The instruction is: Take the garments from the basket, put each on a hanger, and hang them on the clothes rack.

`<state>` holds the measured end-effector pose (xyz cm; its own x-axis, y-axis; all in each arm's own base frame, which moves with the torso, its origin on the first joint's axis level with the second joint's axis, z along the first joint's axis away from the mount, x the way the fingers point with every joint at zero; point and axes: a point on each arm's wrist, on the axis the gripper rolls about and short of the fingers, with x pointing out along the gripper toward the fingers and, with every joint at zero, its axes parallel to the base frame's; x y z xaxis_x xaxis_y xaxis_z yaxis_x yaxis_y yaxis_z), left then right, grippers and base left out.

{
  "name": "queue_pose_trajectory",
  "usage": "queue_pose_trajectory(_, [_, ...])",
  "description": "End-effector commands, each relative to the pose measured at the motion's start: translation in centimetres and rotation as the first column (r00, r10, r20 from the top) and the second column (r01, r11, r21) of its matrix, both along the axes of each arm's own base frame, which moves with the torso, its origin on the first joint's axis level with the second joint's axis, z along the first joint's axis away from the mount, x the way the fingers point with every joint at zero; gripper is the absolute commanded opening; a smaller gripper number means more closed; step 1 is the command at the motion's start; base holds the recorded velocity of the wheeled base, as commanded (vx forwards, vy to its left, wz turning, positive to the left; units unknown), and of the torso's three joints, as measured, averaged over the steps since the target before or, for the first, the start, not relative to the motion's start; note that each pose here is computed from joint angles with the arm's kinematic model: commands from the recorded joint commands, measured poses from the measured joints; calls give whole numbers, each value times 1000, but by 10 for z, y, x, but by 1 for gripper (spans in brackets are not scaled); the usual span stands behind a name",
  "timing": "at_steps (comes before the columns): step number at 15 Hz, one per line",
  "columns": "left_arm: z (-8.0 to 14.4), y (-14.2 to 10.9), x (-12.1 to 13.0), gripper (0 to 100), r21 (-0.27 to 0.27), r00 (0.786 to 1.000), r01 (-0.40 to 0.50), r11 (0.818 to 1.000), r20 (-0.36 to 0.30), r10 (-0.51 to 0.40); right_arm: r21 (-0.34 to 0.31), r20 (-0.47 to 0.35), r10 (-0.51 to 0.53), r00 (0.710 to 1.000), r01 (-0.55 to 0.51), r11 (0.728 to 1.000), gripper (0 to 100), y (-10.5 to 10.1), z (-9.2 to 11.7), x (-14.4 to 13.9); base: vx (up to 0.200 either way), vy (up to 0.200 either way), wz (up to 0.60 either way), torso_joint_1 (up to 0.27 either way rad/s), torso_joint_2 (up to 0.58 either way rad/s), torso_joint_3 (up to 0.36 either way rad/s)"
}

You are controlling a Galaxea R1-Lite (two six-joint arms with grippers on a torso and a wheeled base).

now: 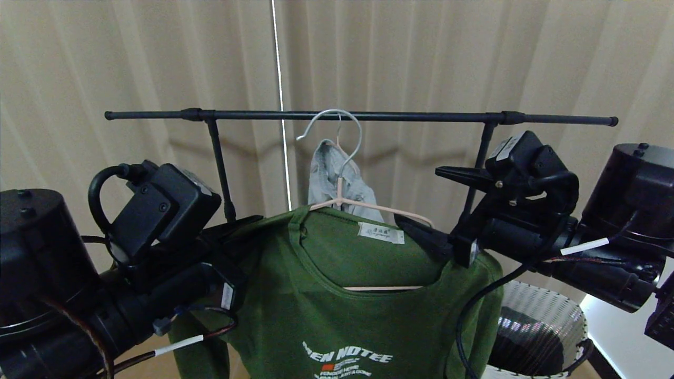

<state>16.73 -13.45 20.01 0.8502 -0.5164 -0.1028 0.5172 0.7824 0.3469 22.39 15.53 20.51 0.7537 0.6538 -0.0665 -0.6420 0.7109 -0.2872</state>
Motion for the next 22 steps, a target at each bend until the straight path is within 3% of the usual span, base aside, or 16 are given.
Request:
queue_pose_trajectory(1, [1,2,-6,0,-5,1000,10,1000,5,-10,-6,-7,-2,1000,2,1000,100,0,-3,2,0,0,0,0,0,0])
queue_pose_trajectory(3, [0,2,-6,0,-4,1000,10,1000,4,-10,-7,-9,-1,1000,1,1000,100,1,-3,2,0,0,0,0,0,0])
queue_pose_trajectory(4, [-1,2,-6,0,-4,1000,10,1000,1,-10,-5,-6,-1,1000,1,1000,0,1,-3,2,0,0,0,0,0,0])
queue_pose_trajectory(8, [-3,0,-3,0,9,1000,10,1000,-9,-10,-36,13,11,1000,-11,999,0,3,-5,0,0,0,0,0,0,0])
queue_pose_trajectory(14, [-4,1,-3,0,5,1000,7,1000,-12,-7,-33,20,11,1000,-11,999,0,2,-4,-1,0,0,0,0,0,0])
queue_pose_trajectory(15, [-3,2,-3,100,4,1000,5,1000,-10,-5,-32,23,8,1000,-8,999,0,2,-3,-1,0,0,0,0,0,0])
queue_pose_trajectory(17, [-1,2,-4,100,-2,1000,7,1000,-3,-7,-29,28,-7,1000,8,1000,0,1,-2,-2,0,0,0,0,0,0])
queue_pose_trajectory(22, [13,14,-17,100,-94,1000,0,996,27,2,-9,50,-85,995,85,996,0,-17,6,-1,0,0,0,0,0,0])
